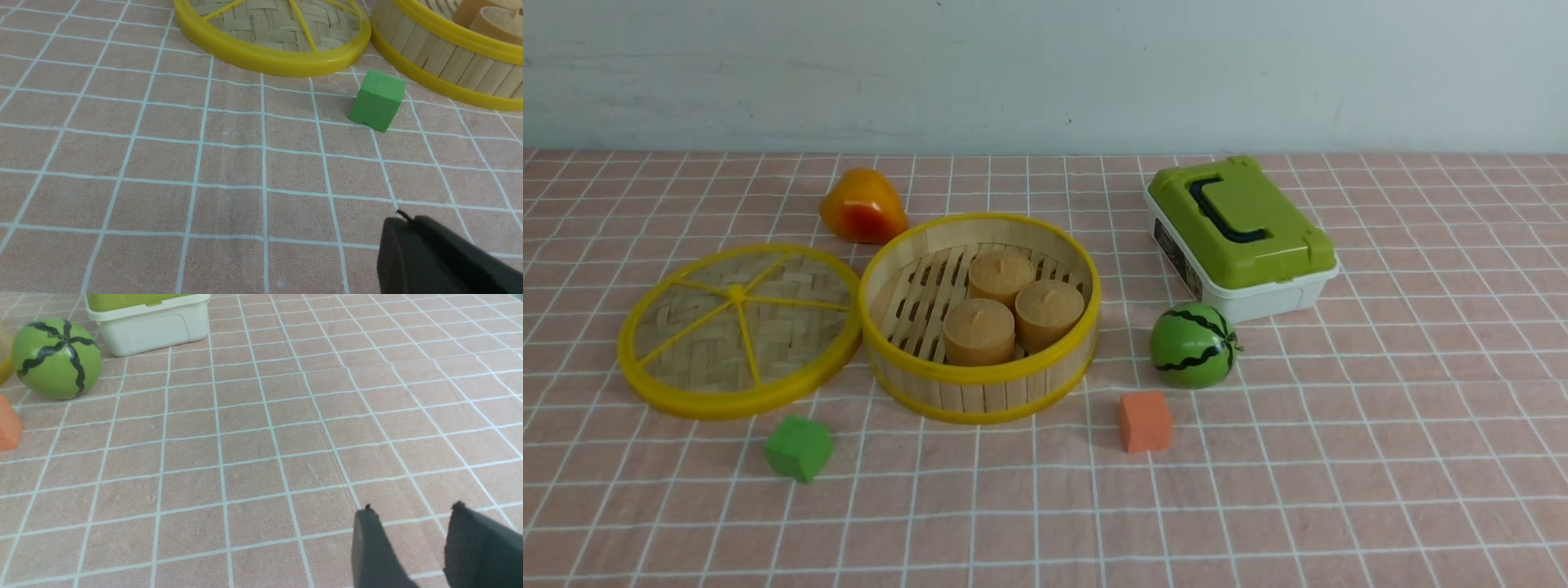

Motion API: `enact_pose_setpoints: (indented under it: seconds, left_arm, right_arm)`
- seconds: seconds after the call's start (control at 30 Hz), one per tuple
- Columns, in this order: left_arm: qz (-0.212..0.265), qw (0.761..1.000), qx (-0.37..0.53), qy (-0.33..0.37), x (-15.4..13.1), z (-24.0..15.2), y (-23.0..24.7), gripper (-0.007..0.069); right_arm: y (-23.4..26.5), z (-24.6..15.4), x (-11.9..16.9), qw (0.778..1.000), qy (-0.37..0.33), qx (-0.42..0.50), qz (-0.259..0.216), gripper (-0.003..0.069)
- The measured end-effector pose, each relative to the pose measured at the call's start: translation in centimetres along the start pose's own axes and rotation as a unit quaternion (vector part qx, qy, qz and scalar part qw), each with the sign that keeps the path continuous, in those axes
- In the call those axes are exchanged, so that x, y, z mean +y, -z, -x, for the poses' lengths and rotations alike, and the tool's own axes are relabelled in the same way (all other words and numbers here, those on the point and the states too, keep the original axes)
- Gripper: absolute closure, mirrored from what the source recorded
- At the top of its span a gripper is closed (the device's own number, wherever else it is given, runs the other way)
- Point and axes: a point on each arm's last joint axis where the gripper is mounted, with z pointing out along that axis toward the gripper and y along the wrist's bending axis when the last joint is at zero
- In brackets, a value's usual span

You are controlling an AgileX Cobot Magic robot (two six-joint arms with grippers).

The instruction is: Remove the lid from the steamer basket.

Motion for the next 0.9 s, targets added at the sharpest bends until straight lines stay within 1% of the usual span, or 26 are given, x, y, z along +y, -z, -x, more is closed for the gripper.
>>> enact_pose_setpoints:
  seconds: [0.9]
  left_arm:
    - [0.000, 1.000, 0.000, 0.000, 0.00, -0.01, 0.00, 0.0602]
  right_arm:
    - [0.00, 0.00, 0.00, 1.000, 0.000, 0.000, 0.000, 0.0417]
